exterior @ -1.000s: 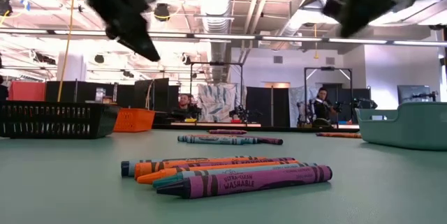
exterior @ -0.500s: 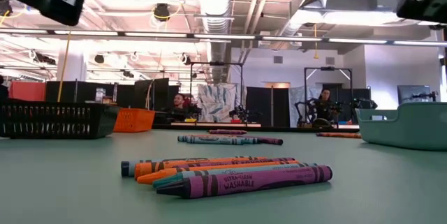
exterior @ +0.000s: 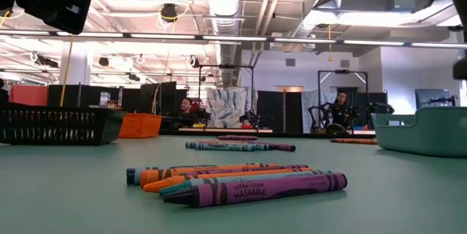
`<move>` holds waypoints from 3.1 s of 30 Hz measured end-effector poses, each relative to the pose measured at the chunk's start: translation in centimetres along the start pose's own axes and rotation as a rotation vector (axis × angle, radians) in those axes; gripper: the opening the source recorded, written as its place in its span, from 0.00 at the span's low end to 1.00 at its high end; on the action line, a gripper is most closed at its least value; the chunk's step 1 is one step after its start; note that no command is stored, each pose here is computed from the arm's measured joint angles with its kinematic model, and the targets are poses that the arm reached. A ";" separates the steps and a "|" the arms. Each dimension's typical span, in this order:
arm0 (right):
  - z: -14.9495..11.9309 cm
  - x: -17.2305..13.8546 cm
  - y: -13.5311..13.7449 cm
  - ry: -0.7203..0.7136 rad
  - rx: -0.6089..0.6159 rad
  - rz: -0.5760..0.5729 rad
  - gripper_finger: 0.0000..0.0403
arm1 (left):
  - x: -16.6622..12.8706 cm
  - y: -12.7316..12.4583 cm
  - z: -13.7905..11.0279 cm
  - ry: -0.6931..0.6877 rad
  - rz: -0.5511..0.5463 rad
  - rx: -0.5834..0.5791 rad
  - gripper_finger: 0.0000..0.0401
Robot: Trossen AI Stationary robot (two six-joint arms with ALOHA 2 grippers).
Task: Sort crayons
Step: Put the orange crayon into the orange bin
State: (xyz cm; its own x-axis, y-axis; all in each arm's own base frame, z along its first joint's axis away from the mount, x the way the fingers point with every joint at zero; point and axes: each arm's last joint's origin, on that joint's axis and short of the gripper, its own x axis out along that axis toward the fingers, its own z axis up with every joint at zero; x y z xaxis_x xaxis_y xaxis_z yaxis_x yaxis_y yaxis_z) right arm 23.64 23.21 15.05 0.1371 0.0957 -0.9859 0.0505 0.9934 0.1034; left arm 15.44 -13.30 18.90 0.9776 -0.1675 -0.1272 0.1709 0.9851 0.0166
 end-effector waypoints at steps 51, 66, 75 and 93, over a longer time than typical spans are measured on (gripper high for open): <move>13.6 -10.6 -3.6 -1.431 -0.479 0.081 0.01 | 4.3 3.0 -0.2 -0.162 -0.091 0.024 0.24; 17.5 -6.9 -8.3 -1.469 -0.379 0.150 0.01 | 5.0 3.4 -0.3 -0.210 -0.136 0.015 0.24; 18.2 -7.2 -10.1 -1.490 -0.355 0.125 0.01 | 5.3 4.4 -0.2 -0.216 -0.092 0.010 0.24; 18.6 -7.4 -11.1 -1.506 -0.337 0.109 0.01 | 6.3 5.2 1.0 -0.245 -0.083 0.053 0.14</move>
State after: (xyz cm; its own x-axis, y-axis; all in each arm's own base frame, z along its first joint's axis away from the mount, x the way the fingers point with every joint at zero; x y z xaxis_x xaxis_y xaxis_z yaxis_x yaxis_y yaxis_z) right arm 40.42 10.26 23.66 0.9716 0.2208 0.0857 -0.2148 0.9739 -0.0741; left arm 22.58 -9.25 19.22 0.9595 -0.2581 0.1131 0.2516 0.9654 0.0694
